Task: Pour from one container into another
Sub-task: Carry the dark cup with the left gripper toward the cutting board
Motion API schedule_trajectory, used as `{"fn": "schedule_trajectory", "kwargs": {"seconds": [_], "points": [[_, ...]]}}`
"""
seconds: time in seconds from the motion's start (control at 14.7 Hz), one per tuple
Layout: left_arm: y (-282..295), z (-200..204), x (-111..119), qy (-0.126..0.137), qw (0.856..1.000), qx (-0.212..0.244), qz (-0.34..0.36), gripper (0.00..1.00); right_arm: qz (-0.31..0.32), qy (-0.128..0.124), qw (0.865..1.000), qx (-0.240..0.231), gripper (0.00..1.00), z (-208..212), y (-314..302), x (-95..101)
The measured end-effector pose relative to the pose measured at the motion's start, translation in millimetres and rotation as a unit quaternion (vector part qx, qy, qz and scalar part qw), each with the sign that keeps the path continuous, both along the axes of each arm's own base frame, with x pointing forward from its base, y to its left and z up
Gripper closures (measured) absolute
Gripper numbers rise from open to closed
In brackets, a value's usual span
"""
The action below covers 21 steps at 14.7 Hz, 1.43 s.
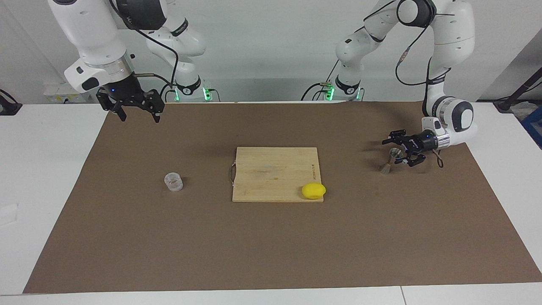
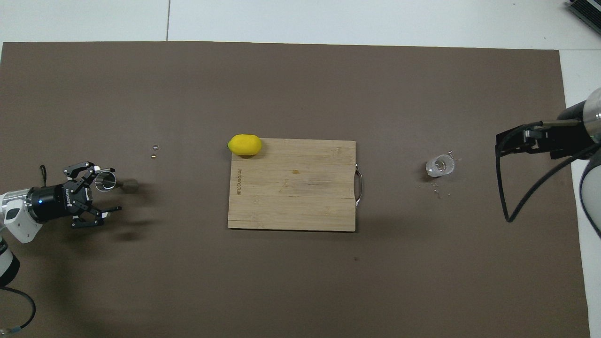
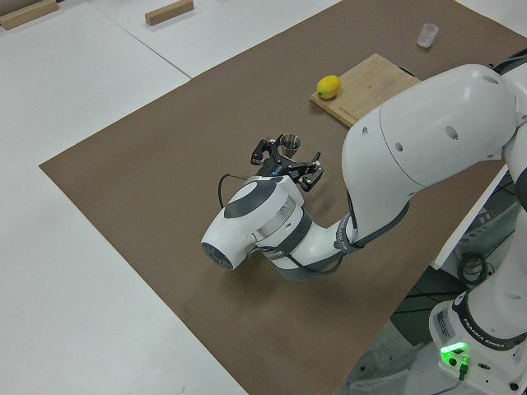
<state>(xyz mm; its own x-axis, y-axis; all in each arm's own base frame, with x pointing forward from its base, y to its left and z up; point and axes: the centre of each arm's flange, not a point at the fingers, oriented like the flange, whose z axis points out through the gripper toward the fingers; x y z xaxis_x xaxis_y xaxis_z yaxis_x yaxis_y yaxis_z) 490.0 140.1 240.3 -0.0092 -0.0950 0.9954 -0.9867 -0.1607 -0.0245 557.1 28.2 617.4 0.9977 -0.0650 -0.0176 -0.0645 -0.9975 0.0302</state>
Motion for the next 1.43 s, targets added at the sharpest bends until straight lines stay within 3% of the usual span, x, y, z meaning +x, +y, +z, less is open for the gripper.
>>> {"fn": "schedule_trajectory", "kwargs": {"seconds": [0.41,0.48,0.54,0.61,0.88,1.43], "points": [[2.4,0.2,0.0,0.0,1.0,0.001,0.003,0.11,0.0,0.0,1.0,0.0,0.0,0.0,0.0,0.0],[2.9,0.3,0.2,-0.001,1.0,0.001,0.004,0.16,0.0,0.0,1.0,0.0,0.0,0.0,0.0,0.0],[3.4,0.5,0.7,-0.001,1.0,0.002,0.006,0.3,0.0,0.0,1.0,0.0,0.0,0.0,0.0,0.0],[4.1,1.1,1.6,-0.002,1.0,0.002,0.008,0.3,0.0,0.0,1.0,0.0,0.0,0.0,0.0,0.0],[7.2,4.9,6.2,0.004,1.0,0.001,0.016,0.5,0.0,0.0,1.0,0.0,0.0,0.0,0.0,0.0],[6.3,5.6,8.5,0.035,0.999,-0.001,0.019,0.5,0.0,0.0,1.0,0.0,0.0,0.0,0.0,0.0]]}}
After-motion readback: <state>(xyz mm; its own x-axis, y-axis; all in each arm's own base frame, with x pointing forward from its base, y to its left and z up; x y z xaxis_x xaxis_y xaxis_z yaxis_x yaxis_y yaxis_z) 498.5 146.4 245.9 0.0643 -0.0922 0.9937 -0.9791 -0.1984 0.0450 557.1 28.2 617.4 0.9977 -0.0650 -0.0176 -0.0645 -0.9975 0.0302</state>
